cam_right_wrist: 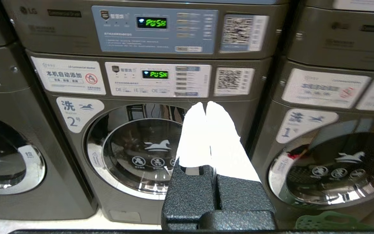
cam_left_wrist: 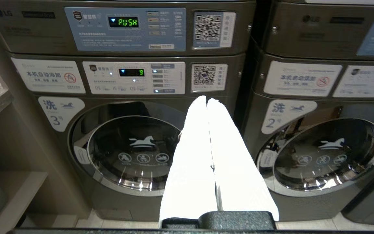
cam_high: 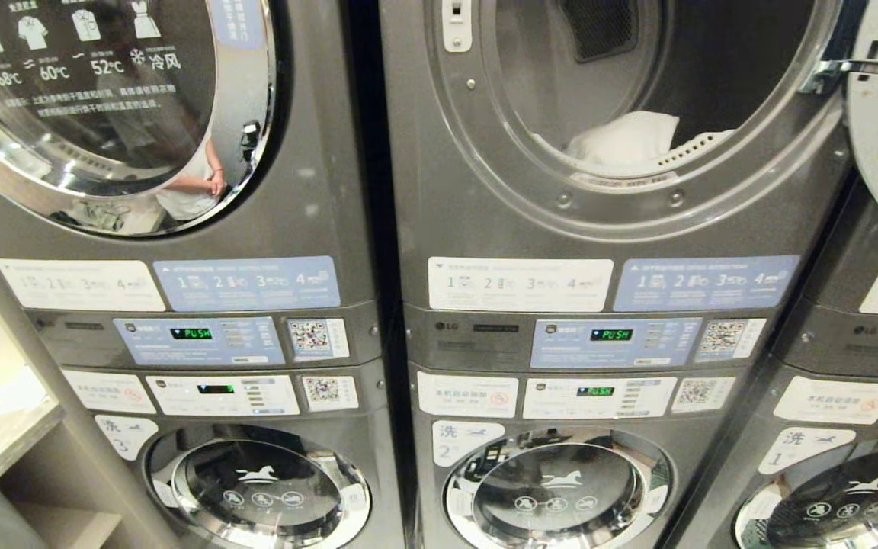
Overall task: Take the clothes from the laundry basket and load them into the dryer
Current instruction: Close the dryer
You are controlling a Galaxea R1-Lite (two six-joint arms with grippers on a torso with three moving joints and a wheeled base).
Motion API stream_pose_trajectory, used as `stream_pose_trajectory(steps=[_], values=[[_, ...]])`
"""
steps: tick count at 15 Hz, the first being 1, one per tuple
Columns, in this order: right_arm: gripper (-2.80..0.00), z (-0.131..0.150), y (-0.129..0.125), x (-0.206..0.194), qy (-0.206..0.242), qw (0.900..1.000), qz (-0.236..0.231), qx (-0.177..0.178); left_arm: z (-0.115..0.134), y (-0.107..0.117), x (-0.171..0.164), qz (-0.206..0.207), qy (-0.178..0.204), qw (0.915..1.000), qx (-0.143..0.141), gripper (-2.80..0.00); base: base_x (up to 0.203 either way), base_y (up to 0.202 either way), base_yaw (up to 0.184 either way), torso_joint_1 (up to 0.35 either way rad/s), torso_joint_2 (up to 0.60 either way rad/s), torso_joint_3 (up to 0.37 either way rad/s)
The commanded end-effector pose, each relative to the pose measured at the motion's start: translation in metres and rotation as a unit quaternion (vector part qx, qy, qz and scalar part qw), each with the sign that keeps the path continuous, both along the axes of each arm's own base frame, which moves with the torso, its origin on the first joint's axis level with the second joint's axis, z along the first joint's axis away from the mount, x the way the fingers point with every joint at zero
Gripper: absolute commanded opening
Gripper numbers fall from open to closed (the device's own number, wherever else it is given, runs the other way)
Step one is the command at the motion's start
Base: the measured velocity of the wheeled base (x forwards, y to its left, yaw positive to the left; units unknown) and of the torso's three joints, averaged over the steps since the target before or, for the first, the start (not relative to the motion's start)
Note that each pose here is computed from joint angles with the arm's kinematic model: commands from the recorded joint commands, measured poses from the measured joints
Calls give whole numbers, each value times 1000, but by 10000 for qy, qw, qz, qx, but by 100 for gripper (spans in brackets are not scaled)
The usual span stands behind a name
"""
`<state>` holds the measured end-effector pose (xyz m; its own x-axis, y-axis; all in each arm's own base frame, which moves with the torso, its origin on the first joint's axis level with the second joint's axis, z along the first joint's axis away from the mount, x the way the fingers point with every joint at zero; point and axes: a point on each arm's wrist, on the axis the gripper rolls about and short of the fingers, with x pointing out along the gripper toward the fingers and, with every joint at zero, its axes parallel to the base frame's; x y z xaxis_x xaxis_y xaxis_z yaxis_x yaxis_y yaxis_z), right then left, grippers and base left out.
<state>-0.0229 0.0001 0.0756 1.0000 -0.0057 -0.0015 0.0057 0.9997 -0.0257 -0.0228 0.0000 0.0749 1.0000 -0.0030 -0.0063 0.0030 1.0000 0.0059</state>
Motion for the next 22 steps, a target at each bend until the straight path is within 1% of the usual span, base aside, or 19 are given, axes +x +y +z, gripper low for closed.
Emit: stream_pose_trajectory(steps=[1,5,22], values=[[-280,0,0,0,14,10000,-2,-9,0,0,0,0,-1,10000,1,-280,-140,-174,3,-37,4,15],[-280,0,0,0,16,10000,-2,-17,0,0,0,0,-1,10000,1,-280,-8,-109,1,4,1,0],[-280,0,0,0,9,10000,-2,21,0,0,0,0,-1,10000,1,-280,0,-194,2,2,2,3]])
